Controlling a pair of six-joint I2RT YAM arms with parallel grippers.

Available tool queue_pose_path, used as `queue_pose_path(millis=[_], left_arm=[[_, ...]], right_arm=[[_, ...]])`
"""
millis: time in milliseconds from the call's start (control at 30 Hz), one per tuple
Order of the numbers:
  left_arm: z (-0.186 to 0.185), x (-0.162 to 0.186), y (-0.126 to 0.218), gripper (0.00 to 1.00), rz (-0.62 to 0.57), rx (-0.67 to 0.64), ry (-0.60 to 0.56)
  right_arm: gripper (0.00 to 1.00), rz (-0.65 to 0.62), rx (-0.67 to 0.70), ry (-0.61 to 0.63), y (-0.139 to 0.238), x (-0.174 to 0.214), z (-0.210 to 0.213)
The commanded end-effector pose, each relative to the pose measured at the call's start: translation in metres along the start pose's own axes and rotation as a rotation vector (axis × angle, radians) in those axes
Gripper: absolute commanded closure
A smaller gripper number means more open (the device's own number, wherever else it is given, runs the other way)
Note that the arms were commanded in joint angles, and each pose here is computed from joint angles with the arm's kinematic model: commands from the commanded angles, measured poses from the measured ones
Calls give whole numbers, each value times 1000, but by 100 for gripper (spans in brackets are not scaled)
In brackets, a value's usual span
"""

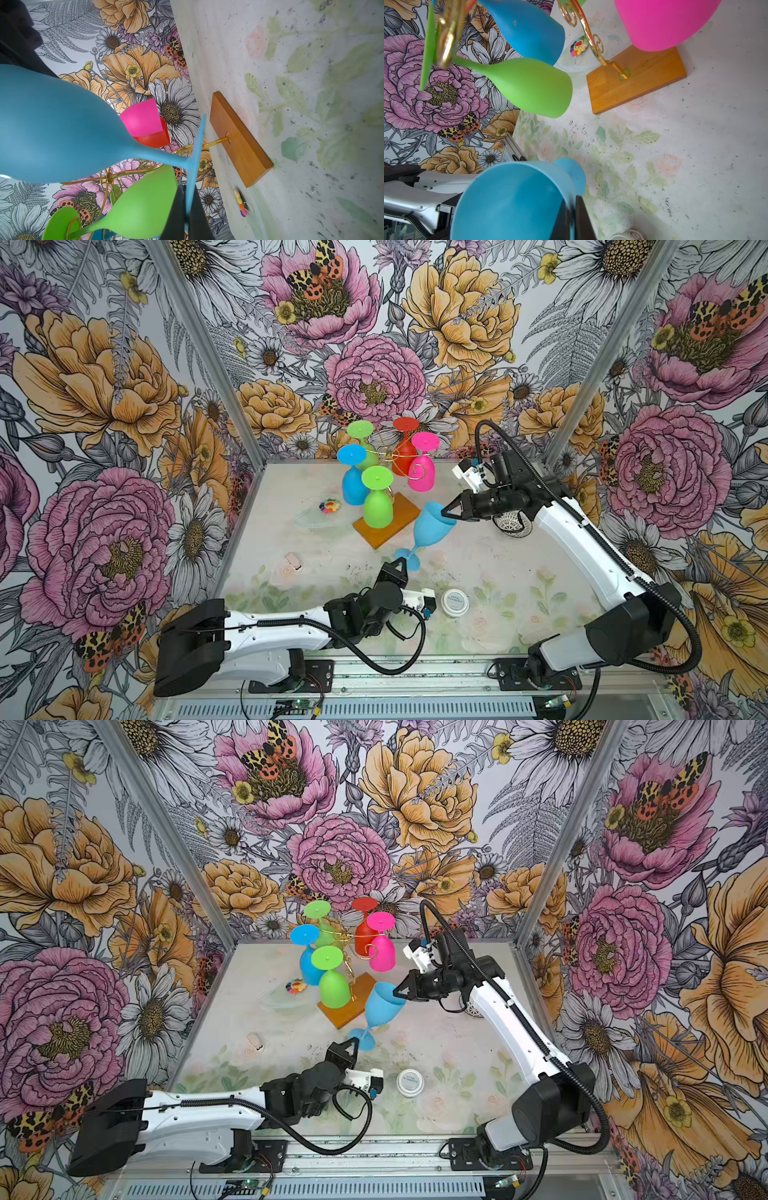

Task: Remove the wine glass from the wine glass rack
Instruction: 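Close the right gripper on the blue glass rim while the left gripper holds its foot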

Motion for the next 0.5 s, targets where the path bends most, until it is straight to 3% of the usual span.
queue_pose_path(millis=[0,167,333,467], left_arm=[[8,1,2,100,4,-47,49],[5,1,3,99,-1,-43,44],[0,0,3,75,-6,-31,35],[-4,-2,4,65,-16,-22,52]], right_arm=[[97,12,-39,12,-1,2,4],[100,11,-37,17,-1,2,3],[100,-5,-12,27,2,1,3],[100,-22,21,39,5,1,2]])
Point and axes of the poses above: each gripper's point midway between its finger pads, its own y axis back along the fingers, its own z axis along the line the jaws close on, x = y × z, the point moved 9 cm from there along y, back along the fingers
